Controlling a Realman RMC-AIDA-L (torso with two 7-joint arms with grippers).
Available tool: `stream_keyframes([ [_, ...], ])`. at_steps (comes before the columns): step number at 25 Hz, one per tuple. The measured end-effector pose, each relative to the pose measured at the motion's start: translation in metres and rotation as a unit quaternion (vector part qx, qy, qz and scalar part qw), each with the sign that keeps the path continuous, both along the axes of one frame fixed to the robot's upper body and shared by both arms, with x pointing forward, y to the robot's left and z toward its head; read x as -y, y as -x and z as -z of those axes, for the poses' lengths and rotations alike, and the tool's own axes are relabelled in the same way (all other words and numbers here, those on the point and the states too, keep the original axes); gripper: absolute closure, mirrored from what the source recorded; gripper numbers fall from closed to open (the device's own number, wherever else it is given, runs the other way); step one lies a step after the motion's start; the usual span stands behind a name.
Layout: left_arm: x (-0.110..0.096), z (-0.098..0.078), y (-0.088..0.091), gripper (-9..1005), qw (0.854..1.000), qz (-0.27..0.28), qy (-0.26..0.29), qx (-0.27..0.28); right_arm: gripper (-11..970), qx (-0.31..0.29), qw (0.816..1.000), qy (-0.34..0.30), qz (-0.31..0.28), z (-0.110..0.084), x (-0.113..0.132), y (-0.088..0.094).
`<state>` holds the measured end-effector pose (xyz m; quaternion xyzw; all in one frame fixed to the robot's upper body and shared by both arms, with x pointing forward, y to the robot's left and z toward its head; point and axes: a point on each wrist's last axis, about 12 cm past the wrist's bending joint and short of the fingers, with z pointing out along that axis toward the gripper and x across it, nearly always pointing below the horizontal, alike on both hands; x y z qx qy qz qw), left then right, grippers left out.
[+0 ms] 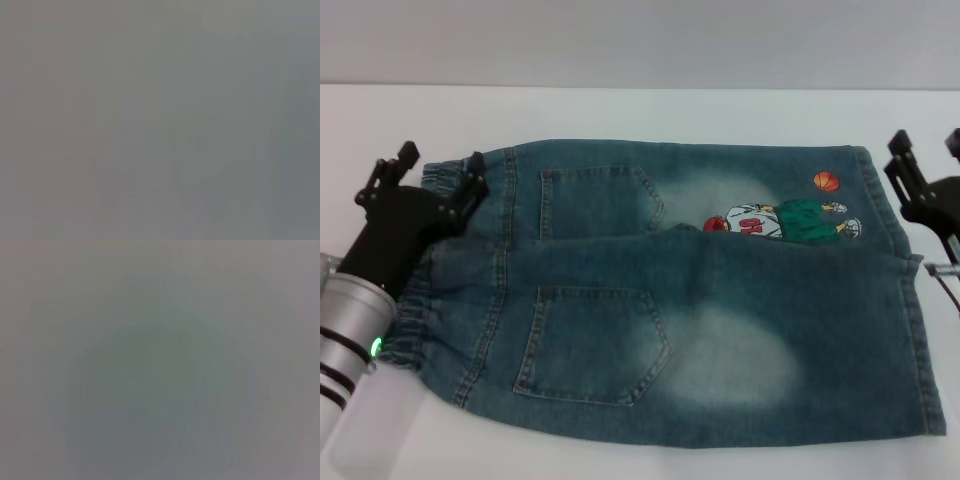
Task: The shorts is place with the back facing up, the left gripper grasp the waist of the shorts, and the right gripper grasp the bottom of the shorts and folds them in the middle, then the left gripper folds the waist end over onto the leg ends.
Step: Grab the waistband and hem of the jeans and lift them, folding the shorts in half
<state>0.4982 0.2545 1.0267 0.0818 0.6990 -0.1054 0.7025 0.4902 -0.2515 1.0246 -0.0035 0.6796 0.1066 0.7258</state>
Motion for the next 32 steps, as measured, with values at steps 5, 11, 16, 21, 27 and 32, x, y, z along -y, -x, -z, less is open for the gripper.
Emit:
stream_keyframes([
  [5, -0.001, -0.013, -0.006, 190, 1.0, -0.021, -0.01, -0.012, 308, -0.065, 0.997, 0.027, 0.017, -0.007, -0.006, -0.024],
  [11, 0.002, -0.036, -0.017, 190, 0.997, -0.029, 0.01, -0.072, 308, -0.147, 0.988, 0.029, 0.021, -0.044, -0.011, -0.045],
  [16, 0.005, -0.055, -0.027, 190, 0.988, -0.023, 0.014, -0.15, 309, -0.2, 0.979, -0.022, -0.032, -0.079, -0.004, -0.051],
  [21, 0.019, -0.092, -0.033, 189, 0.973, 0.021, -0.03, -0.228, 310, -0.271, 0.955, -0.068, -0.096, -0.104, 0.006, -0.053],
  [27, 0.023, -0.111, -0.03, 189, 0.966, 0.038, -0.049, -0.25, 312, -0.315, 0.934, -0.064, -0.154, -0.121, 0.006, -0.047],
  [32, 0.023, -0.12, -0.028, 190, 0.959, 0.051, -0.061, -0.273, 312, -0.345, 0.916, -0.063, -0.196, -0.137, 0.008, -0.037],
])
